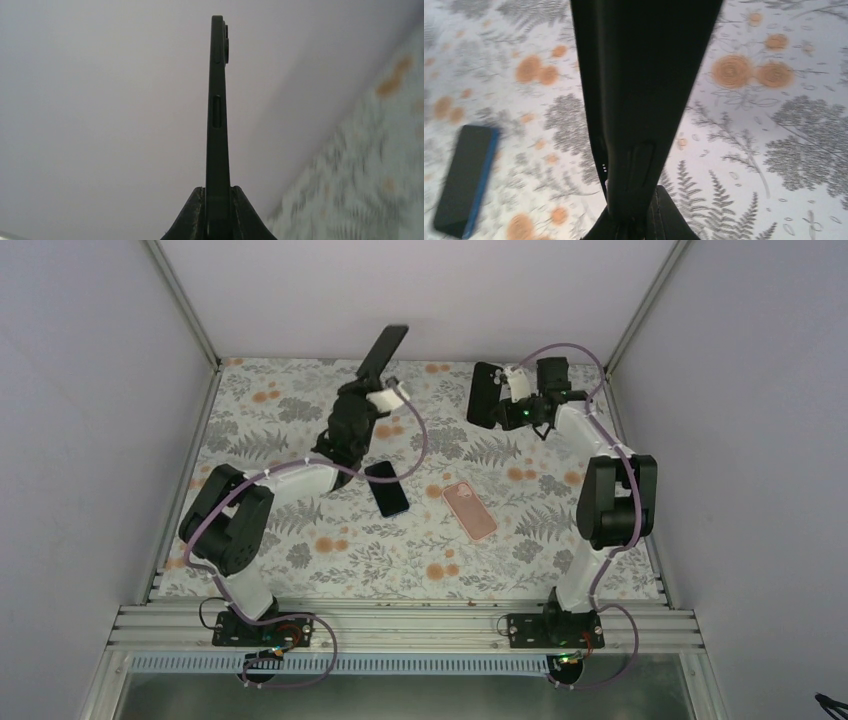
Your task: Take the phone out of the phone case
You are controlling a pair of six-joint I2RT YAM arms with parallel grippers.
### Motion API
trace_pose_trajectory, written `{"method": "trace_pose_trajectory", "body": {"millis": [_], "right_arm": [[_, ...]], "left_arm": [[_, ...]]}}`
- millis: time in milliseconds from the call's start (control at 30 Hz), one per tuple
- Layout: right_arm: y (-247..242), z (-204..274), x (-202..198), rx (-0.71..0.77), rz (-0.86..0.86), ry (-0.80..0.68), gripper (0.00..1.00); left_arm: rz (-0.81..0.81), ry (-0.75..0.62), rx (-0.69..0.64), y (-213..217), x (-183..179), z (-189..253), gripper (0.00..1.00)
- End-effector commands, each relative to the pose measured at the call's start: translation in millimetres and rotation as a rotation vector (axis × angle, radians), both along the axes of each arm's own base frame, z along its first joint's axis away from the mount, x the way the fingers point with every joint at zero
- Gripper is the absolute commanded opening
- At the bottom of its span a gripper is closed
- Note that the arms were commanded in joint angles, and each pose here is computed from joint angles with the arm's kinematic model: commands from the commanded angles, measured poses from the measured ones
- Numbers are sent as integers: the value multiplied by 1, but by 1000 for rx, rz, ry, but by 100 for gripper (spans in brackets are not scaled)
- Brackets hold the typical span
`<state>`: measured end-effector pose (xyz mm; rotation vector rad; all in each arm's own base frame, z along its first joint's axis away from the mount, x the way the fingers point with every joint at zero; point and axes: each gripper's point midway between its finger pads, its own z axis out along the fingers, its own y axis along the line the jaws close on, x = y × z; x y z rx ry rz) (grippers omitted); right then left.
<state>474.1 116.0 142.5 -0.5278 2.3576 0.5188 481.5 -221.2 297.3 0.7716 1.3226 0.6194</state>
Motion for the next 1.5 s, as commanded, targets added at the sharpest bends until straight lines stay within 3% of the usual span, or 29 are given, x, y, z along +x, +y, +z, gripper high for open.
{"method": "trace_pose_trajectory", "body": {"millis": [0,100,200,367,567,800,1133,1200,1233,1267,1333,1367,1433,1467], "right_arm": [[21,19,-40,167,193,150,3],[19,5,-77,204,255,298,3],[2,-17,-111,151,276,383,3],[-45,-42,-149,102,236,459,4],[-64,-74,-198,72,271,600,3],[-68,-101,-244,28,333,722,3],[-90,-109,-247,-11,261,737,3],[-95,-112,-248,-17,248,744,4],[-97,-114,-248,-20,243,747,4],[-100,-116,-247,-23,233,748,11],[-104,-118,-246,-35,226,752,31],[-106,-119,-245,-42,219,751,42],[-110,-117,-241,-57,213,741,92],[-112,-115,-239,-69,208,734,99]], "left_arm": [[233,-125,238,65,-33,6,2],[313,-69,359,102,-70,-16,2],[371,-16,439,133,-106,-35,2],[381,146,475,160,-149,-83,2],[310,363,457,156,-171,-155,2],[205,473,565,142,-195,-212,2],[98,556,643,124,-216,-260,3],[66,579,642,117,-221,-268,13],[44,589,646,114,-225,-272,31],[31,589,644,111,-228,-274,57],[-13,605,648,102,-238,-280,88],[-28,606,641,98,-241,-280,99],[-75,633,621,89,-247,-281,100],[-85,639,604,86,-248,-278,100]]}}
